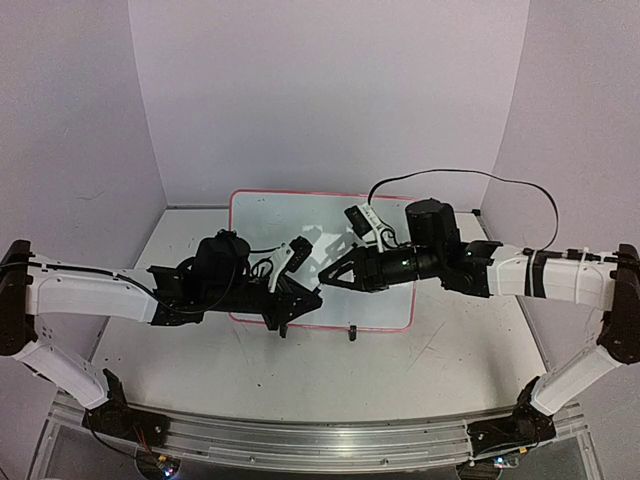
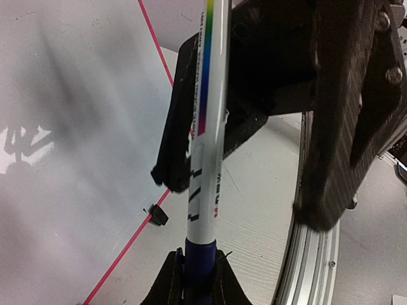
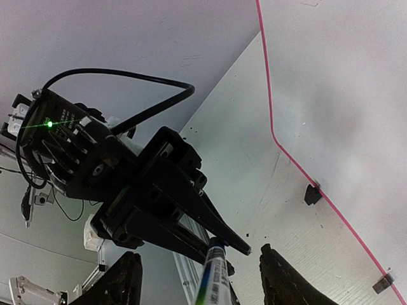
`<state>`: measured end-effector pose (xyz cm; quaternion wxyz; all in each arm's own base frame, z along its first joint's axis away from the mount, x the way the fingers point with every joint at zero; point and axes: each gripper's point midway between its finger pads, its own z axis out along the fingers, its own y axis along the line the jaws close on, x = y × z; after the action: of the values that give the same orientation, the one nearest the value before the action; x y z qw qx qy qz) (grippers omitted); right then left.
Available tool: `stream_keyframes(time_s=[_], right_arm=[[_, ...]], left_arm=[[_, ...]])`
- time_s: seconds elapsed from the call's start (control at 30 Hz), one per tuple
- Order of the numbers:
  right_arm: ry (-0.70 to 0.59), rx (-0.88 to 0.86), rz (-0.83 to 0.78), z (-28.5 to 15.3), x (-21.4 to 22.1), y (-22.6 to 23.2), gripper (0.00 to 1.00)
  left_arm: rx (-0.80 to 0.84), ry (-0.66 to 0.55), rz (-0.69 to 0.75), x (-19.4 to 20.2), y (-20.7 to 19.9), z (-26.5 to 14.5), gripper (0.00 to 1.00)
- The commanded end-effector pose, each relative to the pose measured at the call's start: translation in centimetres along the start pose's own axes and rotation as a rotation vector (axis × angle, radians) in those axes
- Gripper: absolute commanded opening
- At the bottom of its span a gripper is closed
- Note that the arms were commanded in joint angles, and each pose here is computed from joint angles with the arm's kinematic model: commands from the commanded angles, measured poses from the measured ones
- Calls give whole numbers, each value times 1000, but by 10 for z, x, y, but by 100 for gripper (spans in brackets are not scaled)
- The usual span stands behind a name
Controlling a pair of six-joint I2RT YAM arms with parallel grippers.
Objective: Write a sentence on the whiteboard
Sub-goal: Open the pen cap from the whiteboard marker.
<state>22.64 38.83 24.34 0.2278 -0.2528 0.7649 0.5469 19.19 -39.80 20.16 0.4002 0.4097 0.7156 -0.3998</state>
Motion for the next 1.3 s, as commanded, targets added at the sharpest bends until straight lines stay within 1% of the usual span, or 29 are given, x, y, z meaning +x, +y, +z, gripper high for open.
stream_keyframes(time_s=[0.0,0.07,0.1,0.17,0.3,0.37,0.43,0.57,0.6,0.67,0.73,0.8,1.03,1.1,1.23,1.27], right_arm=[[-53,-29,-65,14,-16,18,58],[-76,-29,-60,15,-20,18,46],[-86,-30,-58,14,-21,19,42],[-101,-20,-56,13,-23,17,40],[-154,29,-51,3,-28,14,40],[-151,24,-44,3,-27,14,32],[-133,11,-43,5,-24,15,21],[-140,7,-55,0,-25,19,18],[-127,-8,-63,1,-24,22,19],[-115,-6,-65,1,-22,21,27],[-110,-3,-66,2,-20,20,28],[-108,-1,-64,1,-20,19,26],[-79,-35,-67,3,-16,24,11],[-69,-44,-67,6,-16,24,0],[-90,-36,-101,1,-20,27,0],[-107,-25,-137,-3,-22,27,0]], left_arm=[[10,-87,44,-33,-4,-1,0],[13,-87,46,-34,-5,-1,0],[14,-86,47,-34,-5,0,0],[17,-84,49,-33,-6,0,0],[18,-84,47,-32,-6,-2,0],[12,-88,46,-33,-6,-4,0],[1,-91,51,-33,-4,-5,0],[-9,-93,52,-32,-3,-7,0],[-10,-95,51,-32,-3,-8,0],[-15,-100,51,-34,-3,-10,0],[-20,-102,51,-34,-2,-11,0],[-20,-104,52,-34,-2,-12,0],[-13,-99,53,-33,-3,-11,0],[-10,-101,54,-34,-4,-11,0],[-13,-95,45,-31,-3,-10,0],[-9,-90,41,-29,-3,-10,0]])
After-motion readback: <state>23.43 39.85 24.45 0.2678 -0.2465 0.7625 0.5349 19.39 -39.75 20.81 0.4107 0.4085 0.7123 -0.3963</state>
